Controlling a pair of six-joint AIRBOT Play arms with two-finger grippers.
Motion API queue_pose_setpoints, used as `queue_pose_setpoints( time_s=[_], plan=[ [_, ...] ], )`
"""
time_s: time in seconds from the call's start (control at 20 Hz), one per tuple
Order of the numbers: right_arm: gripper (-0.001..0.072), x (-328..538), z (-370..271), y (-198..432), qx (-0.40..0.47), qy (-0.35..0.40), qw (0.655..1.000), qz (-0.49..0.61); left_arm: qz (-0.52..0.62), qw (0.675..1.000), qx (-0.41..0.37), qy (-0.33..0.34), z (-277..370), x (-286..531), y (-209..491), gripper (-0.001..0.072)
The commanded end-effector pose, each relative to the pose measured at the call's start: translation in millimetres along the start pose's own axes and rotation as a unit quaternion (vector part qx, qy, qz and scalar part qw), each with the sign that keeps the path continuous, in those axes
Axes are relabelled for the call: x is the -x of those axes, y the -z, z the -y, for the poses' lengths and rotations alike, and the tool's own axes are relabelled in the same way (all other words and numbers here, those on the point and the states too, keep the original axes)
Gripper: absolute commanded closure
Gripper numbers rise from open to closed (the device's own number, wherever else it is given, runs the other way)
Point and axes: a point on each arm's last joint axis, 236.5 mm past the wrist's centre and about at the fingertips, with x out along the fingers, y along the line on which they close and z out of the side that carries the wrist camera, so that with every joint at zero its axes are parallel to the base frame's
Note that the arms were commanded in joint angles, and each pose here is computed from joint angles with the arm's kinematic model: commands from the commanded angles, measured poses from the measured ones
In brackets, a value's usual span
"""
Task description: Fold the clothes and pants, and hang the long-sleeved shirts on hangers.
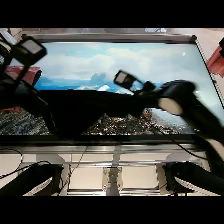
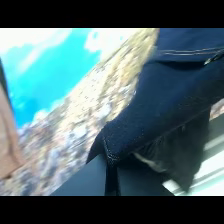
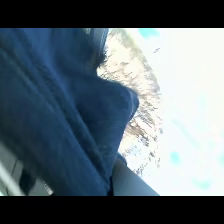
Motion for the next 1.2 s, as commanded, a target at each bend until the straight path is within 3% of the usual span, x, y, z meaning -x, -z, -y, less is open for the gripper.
queue_pose_setpoints(
  time_s=[0.0,0.25,0.6,0.95,1.15],
  plan=[
    [0.0703,87,-4,10,-0.023,-0.010,0.999,0.044,0.041,0.997,0.044,0.038,11,27,7,0.0684],
    [0.0704,131,-35,33,-0.024,-0.077,0.997,0.016,0.068,0.986,0.085,0.126,48,47,4,0.0683],
    [0.0706,174,-29,15,-0.022,-0.069,0.995,0.068,0.108,0.969,0.117,0.190,73,57,-22,0.0684],
    [0.0706,108,-11,17,-0.022,-0.072,0.997,-0.033,-0.001,0.983,0.129,0.127,48,-26,-28,0.0684],
    [0.0705,43,44,27,-0.092,-0.053,0.991,-0.085,-0.068,0.983,0.134,0.101,17,-103,-26,0.0684]
  ],
)
